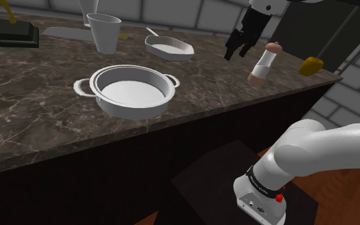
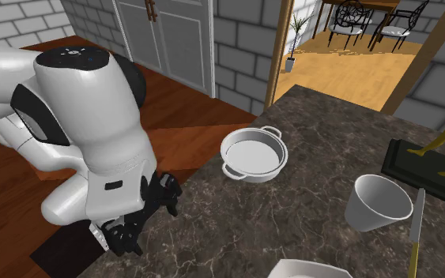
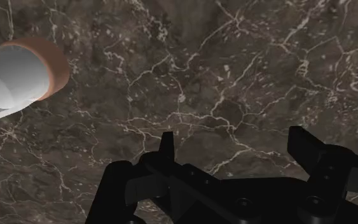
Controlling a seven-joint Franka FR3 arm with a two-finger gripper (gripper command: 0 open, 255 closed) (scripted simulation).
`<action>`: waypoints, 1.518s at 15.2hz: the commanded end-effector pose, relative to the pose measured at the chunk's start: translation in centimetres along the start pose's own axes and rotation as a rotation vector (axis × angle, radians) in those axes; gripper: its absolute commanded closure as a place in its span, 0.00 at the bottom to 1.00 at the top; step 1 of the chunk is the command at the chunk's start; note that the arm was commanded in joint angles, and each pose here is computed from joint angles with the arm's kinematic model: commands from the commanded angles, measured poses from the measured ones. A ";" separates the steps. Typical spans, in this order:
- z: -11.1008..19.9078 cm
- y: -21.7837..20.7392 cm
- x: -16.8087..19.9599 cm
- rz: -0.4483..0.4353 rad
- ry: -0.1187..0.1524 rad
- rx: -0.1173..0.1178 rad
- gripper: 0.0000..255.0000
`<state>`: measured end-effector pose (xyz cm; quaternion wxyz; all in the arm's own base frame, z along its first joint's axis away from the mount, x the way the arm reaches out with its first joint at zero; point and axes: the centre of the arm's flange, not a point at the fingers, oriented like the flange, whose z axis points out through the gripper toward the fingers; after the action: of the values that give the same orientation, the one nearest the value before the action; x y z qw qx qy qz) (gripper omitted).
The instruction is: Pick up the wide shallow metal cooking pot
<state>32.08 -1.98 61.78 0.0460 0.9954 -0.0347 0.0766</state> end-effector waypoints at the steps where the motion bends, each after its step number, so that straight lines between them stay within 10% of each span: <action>1: 0.0 0.0 0.0 0.000 0.000 0.000 0.00; 23: 2.9 -26.0 4.7 -0.153 -0.051 0.047 0.00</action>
<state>39.04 22.97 57.84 0.0278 0.9976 0.0409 0.0489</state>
